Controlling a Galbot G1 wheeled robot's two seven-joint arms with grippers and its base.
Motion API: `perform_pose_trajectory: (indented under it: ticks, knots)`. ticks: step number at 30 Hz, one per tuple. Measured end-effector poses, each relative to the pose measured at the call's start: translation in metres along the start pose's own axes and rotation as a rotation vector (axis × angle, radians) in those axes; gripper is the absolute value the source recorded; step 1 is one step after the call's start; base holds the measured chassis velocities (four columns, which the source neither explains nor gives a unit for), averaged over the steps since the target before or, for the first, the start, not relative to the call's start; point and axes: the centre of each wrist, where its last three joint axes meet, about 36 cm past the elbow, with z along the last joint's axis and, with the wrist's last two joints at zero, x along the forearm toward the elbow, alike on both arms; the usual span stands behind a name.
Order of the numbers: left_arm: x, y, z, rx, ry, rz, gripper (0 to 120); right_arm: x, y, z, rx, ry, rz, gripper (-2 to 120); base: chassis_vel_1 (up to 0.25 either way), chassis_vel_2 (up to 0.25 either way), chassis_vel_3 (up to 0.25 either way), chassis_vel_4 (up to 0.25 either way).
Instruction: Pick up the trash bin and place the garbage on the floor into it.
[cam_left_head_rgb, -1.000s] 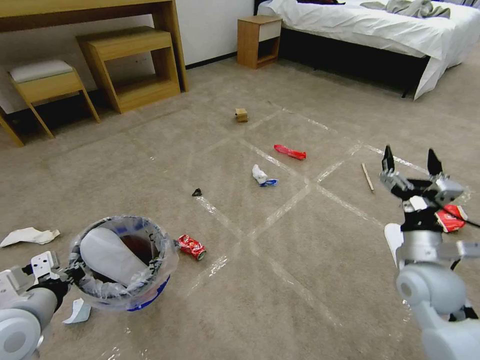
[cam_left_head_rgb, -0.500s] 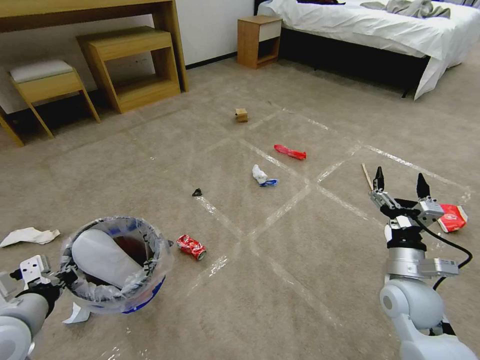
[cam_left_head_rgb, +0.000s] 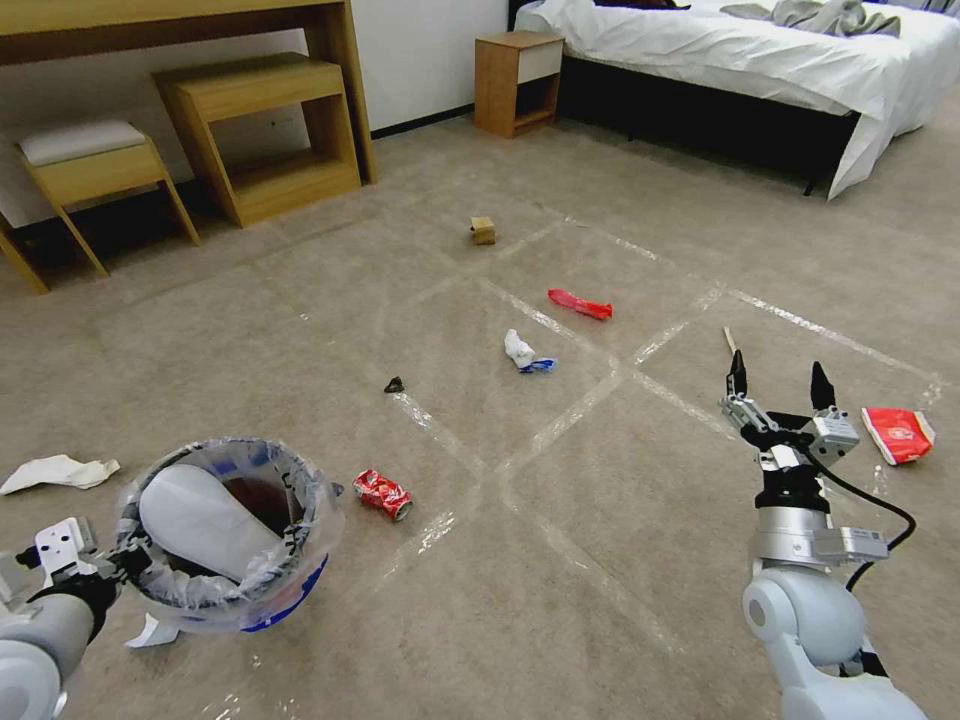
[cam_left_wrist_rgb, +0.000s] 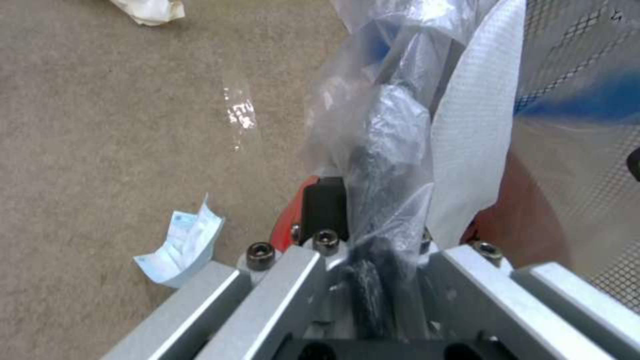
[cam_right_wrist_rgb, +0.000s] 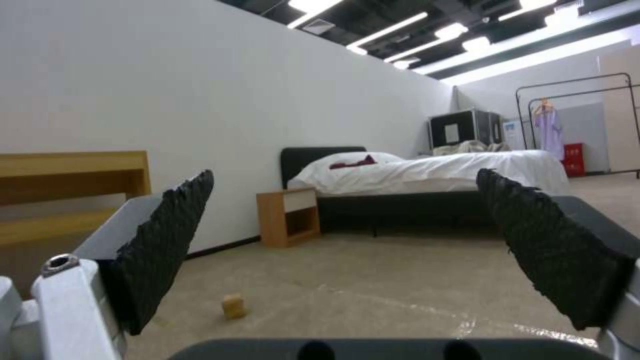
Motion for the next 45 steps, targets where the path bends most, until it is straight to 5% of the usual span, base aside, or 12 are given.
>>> perform_pose_trajectory:
  ticks: [45]
  knots:
    - [-0.0046, -0.0017, 0.0024, 0.005, -0.006, 0.004, 0, 0.0002, 0.0044, 0.0084, -0.002, 0.019, -0.034, 100, -0.044, 0.046, 0.047, -0.048]
